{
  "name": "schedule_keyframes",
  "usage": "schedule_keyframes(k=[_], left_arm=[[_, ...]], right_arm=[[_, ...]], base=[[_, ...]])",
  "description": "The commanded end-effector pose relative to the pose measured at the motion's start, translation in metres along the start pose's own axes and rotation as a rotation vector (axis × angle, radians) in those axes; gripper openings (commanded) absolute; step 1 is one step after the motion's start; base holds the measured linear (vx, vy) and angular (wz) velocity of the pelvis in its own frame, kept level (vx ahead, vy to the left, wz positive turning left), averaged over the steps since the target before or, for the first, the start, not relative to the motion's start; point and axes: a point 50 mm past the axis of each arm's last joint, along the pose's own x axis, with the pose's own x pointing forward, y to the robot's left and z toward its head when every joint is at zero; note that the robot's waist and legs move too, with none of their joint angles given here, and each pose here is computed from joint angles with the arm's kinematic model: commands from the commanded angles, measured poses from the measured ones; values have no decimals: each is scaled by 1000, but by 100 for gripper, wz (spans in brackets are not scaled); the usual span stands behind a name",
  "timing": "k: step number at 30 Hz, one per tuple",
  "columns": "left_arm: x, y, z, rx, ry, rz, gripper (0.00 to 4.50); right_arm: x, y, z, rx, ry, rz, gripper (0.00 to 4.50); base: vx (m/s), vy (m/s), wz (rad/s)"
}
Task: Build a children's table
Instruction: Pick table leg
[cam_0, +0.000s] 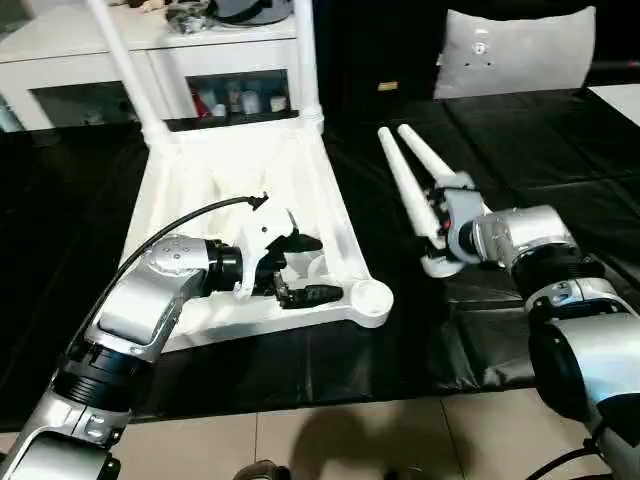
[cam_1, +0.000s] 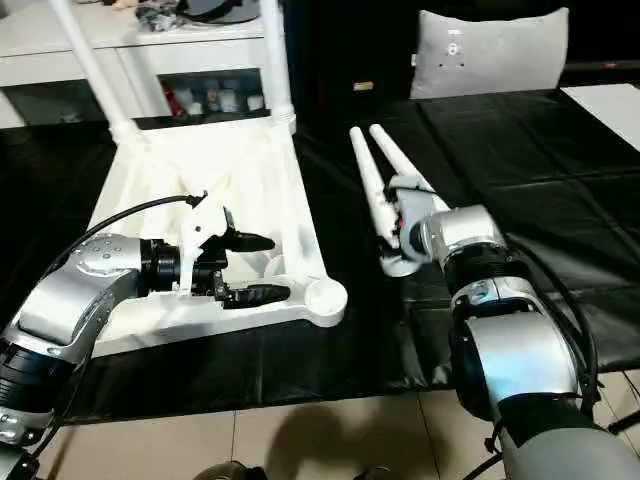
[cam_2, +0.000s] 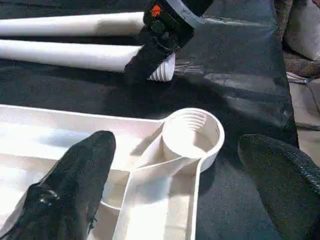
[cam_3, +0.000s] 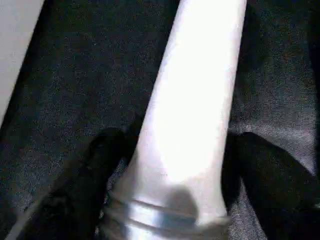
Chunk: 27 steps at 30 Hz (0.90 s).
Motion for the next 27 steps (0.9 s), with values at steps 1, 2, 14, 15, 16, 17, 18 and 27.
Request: schedule_keyframes(k=[1, 2, 14, 15, 16, 17, 18, 27], left_arm=[[0, -2, -1, 3, 15, -6, 450], [0, -2, -1, 3, 15, -6, 450], [8, -1, -6, -8, 59, 6, 450], [9, -1, -7, -9, 65, 6, 450], [9, -1, -7, -9, 65, 6, 450], [8, -1, -7, -11, 70, 7, 450], [8, 0, -7, -13, 70, 10, 450], [10, 4, -8, -36, 79, 45, 450]], right_arm=[[-1, 2, 4, -12, 4, 6, 358], [-1, 2, 4, -12, 4, 6, 358], [3, -2, -7, 12, 33, 8, 299], [3, -3, -8, 14, 35, 9, 296], [3, -3, -8, 14, 35, 9, 293], [3, -3, -10, 23, 39, 13, 293], [4, -3, -11, 26, 41, 16, 289], [5, -4, -15, 60, 28, 22, 285]], base=[[0, 0, 0], [0, 0, 0], [0, 0, 0], [0, 0, 0], [0, 0, 0], [0, 0, 0], [0, 0, 0], [0, 0, 0]])
